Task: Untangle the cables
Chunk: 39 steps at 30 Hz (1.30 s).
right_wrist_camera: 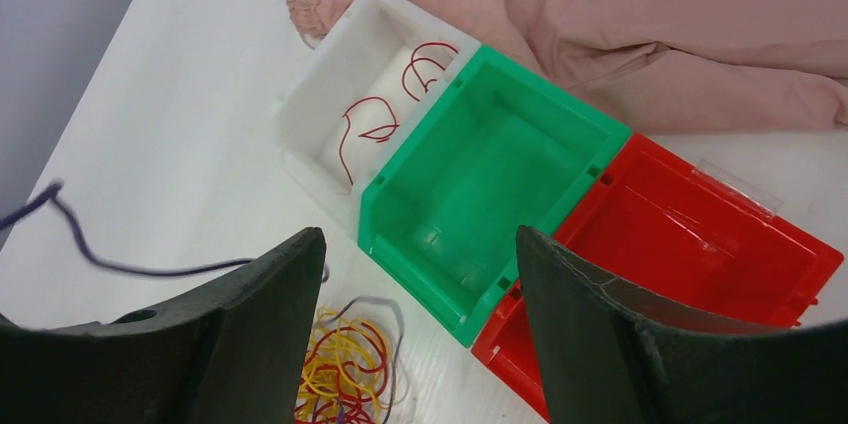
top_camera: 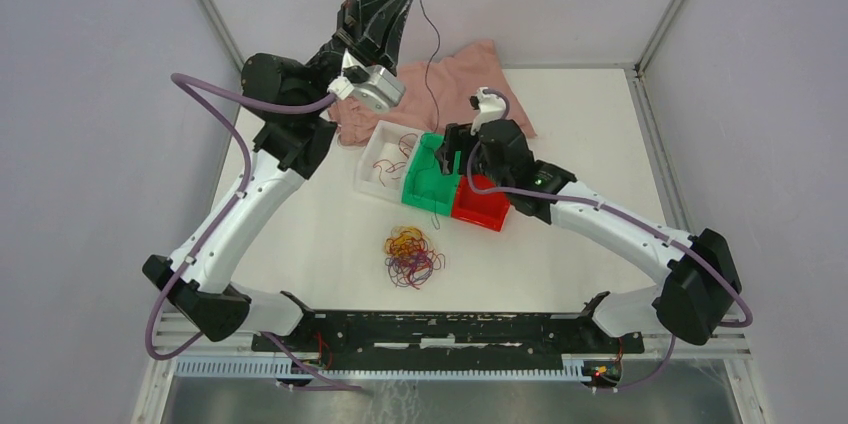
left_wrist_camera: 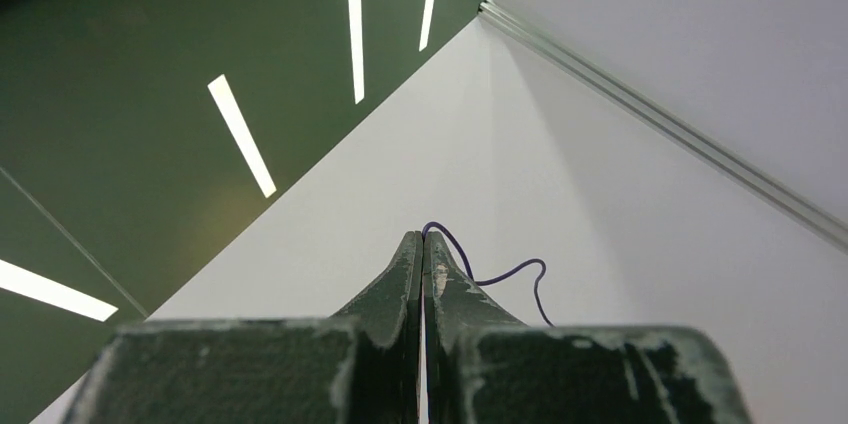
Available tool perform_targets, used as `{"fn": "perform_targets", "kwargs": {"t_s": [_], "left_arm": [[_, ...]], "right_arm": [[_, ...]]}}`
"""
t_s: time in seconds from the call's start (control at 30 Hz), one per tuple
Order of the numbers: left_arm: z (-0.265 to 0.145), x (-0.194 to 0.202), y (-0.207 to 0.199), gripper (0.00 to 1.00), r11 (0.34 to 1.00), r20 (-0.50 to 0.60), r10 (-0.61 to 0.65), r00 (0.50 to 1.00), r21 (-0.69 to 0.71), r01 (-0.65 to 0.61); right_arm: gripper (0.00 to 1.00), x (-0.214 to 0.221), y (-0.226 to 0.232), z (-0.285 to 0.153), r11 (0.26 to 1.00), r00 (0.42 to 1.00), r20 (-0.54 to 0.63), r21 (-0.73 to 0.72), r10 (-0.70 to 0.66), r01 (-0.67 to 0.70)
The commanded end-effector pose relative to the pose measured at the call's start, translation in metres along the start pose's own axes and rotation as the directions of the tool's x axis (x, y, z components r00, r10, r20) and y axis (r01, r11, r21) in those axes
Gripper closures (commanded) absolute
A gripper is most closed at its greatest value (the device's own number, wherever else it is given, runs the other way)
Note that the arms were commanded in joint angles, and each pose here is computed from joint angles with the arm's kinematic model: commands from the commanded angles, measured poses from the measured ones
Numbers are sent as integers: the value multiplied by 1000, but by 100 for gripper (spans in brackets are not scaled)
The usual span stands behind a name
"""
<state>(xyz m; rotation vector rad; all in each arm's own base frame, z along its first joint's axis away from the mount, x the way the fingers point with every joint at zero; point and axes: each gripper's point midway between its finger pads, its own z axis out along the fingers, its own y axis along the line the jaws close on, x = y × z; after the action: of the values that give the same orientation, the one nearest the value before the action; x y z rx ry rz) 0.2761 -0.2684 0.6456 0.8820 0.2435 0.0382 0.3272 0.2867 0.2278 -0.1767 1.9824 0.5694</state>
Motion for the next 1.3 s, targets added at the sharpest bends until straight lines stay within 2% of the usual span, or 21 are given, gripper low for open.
{"fn": "perform_targets", "kwargs": {"t_s": [0.0, 0.3, 0.57, 0.87, 1.03, 1.27], "left_arm": [[-5, -17, 20, 97, 997, 13, 62, 998, -53, -61], [-7, 4, 7, 97, 998, -47, 42, 998, -53, -44], [-16, 40, -41, 97, 995, -110, 95, 989, 43, -90], [-17, 84, -70, 97, 993, -215, 106, 971, 75, -92], [-7, 105, -68, 97, 991, -260, 135, 956, 56, -124], [15, 110, -47, 97, 990, -262, 133, 956, -6, -139]], "right_arm": [[23, -28, -9, -9, 999, 997, 74, 36, -2, -1], [23, -26, -30, -3, 995, 999, 20, 90, 38, -39], [25, -21, -51, -9, 987, 997, 17, 143, 77, -78], [26, -21, -63, -20, 980, 995, 32, 172, 91, -95], [29, -22, -67, -23, 979, 995, 37, 179, 96, -101], [31, -26, -70, -28, 978, 993, 50, 177, 103, -110]]}}
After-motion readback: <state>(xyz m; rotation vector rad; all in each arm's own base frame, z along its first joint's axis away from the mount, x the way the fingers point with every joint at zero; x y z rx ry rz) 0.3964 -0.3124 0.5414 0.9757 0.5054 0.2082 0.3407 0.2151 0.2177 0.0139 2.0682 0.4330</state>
